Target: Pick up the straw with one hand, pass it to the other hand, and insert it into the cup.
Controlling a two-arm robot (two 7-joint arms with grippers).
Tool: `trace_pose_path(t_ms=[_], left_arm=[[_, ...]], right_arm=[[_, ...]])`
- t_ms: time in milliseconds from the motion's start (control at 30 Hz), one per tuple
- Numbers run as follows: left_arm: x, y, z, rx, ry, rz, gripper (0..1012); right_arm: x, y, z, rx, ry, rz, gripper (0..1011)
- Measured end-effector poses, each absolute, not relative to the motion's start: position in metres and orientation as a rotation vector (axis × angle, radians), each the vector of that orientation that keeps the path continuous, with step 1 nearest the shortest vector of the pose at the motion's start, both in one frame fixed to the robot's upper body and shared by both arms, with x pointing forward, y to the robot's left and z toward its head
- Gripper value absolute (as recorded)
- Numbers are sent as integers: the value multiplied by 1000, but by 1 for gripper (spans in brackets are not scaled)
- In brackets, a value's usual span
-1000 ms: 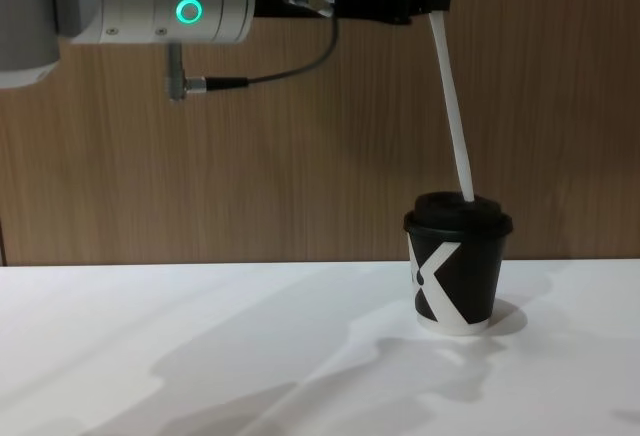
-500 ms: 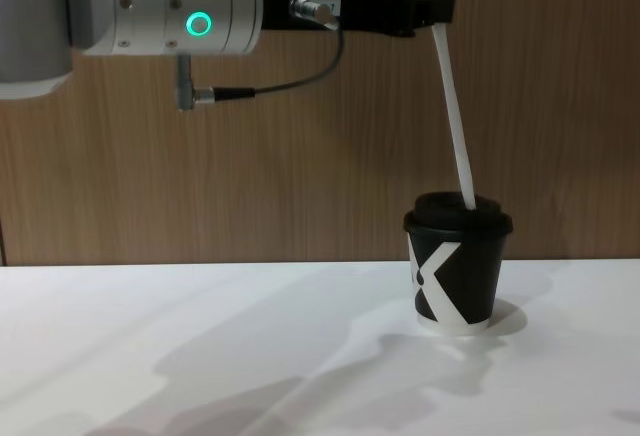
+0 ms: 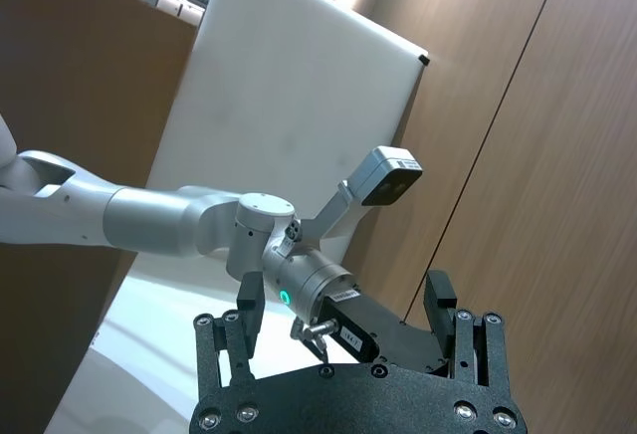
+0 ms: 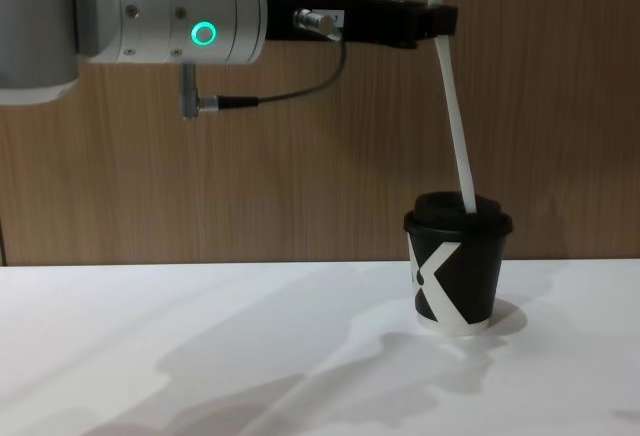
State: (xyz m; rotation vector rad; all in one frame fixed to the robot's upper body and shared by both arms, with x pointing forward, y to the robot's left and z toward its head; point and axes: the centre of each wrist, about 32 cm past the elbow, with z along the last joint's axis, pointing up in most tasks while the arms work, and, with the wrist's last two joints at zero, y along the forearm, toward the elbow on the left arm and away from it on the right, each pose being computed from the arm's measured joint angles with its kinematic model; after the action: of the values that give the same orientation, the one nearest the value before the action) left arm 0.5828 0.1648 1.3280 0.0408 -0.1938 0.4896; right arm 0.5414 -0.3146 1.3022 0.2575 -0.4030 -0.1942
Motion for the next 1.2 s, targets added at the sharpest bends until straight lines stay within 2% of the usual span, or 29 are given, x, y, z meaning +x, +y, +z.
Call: trace_pose_path(t_ms=[500,633,667,733,767,833,867,933,1200], left_arm=[[585,164,1326,52,-189,487,25],[585,164,1326,54,-190,487,116],[585,163,1325,54,-190,487,168],[585,163,1325,55,-190,487,196],[585,163,1325,55,-190,487,258],[585,163,1325,56,-190,487,295],[585,163,1325,56,-190,487,356],[585,163,1325,56,-190,487,389],[586,163,1325,57,-191,487,662]], right_arm=[[541,-315,1302,257,-403,-194,1001],[541,-315,1302,257,-403,-194,1001],[541,-315,1302,257,-403,-194,1001],[541,-315,1302,257,-403,-194,1001],[541,-315,1302,257,-403,-194,1001],[541,-315,1302,257,-403,-194,1001],[541,-315,1302,257,-403,-194,1001],[541,-315,1302,257,-403,-194,1001],[541,-315,1302,257,-403,-194,1001]])
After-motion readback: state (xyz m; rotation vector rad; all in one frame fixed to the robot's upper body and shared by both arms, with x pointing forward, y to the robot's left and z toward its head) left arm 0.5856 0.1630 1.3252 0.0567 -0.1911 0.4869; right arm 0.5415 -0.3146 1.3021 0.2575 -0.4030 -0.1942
